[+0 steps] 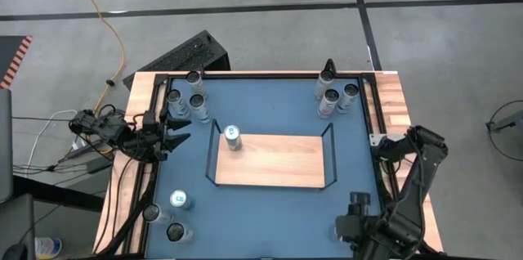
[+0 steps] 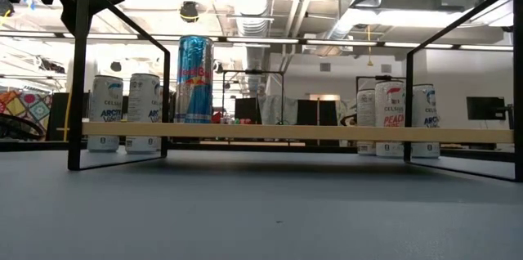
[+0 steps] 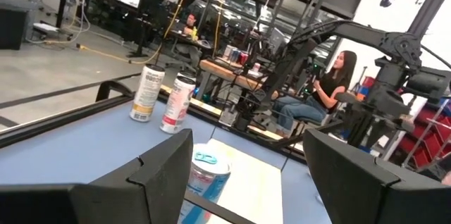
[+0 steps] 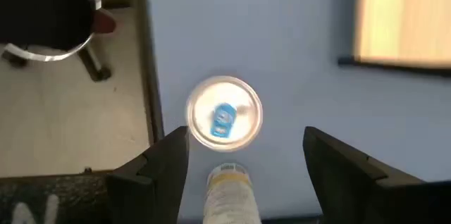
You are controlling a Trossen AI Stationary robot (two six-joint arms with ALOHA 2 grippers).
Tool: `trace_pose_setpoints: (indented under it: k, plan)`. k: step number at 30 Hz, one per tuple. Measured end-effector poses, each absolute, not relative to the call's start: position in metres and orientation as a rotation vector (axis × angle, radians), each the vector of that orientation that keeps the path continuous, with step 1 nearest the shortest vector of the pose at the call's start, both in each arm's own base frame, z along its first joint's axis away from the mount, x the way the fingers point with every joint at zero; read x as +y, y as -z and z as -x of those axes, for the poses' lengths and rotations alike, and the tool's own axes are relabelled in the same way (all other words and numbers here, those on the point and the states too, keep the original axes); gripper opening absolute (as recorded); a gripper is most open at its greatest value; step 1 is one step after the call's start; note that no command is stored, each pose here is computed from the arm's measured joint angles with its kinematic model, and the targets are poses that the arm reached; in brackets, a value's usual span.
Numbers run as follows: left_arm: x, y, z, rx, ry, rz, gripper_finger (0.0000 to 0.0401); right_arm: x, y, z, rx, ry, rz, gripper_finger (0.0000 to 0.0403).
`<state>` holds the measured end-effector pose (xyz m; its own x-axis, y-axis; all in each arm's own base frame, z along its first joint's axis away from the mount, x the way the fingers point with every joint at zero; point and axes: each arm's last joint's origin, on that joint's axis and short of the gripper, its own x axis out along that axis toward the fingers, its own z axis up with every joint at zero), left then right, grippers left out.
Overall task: Place canned beverage on shelf
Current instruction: Put the right blue soda can on the shelf aligned with the other blue soda can
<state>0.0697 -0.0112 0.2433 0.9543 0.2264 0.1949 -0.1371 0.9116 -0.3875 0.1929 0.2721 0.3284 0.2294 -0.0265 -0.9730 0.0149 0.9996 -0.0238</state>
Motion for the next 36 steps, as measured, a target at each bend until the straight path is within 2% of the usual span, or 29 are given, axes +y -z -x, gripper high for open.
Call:
trace_pose_setpoints:
  k: [6,16,29,36]
  plan:
    - [-0.011,-0.241,-0.070,-0.225,-0.205,0.401,0.0256,0.270,-0.328,-0.212,1.279,-0.167,0.181,0.0260]
    - [-0.011,-0.239,-0.070,-0.206,-0.213,0.410,0.0256,0.274,-0.320,-0.215,1.351,-0.362,0.317,0.0260]
    - [-0.011,-0.238,-0.071,-0.201,-0.212,0.436,0.0256,0.287,-0.290,-0.220,1.465,-0.441,0.467,0.0260]
    - [-0.011,-0.238,-0.071,-0.202,-0.213,0.444,0.0256,0.285,-0.287,-0.218,1.505,-0.425,0.500,0.0260]
